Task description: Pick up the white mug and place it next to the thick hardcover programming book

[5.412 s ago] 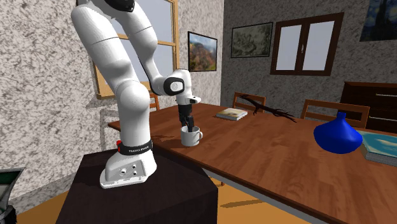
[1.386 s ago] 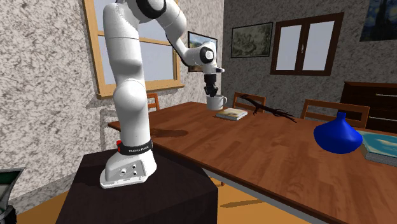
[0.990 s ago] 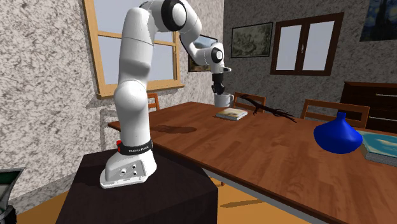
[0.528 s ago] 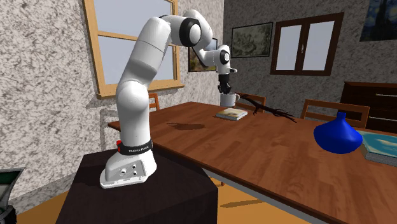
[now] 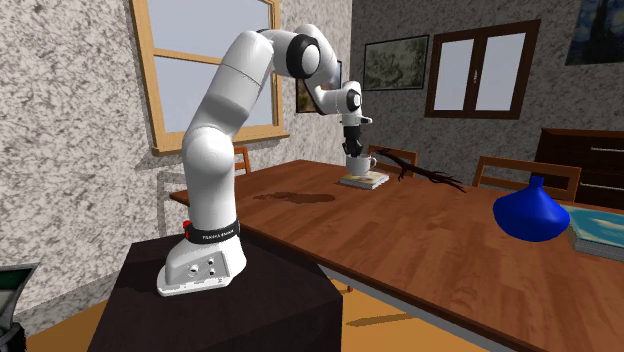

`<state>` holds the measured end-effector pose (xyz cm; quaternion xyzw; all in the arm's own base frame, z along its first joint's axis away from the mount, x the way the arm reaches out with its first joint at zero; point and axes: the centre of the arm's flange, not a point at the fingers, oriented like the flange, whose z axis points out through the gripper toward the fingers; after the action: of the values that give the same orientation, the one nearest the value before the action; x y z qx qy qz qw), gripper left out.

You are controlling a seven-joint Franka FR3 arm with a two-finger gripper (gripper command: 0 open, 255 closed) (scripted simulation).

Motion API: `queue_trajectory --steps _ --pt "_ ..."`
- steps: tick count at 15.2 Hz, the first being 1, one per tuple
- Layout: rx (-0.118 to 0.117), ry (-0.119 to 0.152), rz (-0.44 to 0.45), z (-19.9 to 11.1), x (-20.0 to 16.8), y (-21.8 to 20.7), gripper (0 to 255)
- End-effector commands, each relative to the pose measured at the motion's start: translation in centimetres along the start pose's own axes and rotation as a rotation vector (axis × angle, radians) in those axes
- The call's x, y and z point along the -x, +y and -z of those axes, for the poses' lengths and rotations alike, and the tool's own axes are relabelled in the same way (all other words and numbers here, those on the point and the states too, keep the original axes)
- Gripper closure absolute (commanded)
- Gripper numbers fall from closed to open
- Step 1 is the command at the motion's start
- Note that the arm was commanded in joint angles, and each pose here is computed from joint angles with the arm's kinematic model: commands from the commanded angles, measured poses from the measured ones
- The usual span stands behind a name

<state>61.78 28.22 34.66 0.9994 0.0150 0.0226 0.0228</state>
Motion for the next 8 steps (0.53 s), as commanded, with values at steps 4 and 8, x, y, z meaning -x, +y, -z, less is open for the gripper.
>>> queue_trajectory --steps 4,8 --pt "0.0 0.001 0.0 -2.7 0.1 -0.2 255" --pt "0.0 0.001 0.0 -4.8 0.2 -0.3 255"
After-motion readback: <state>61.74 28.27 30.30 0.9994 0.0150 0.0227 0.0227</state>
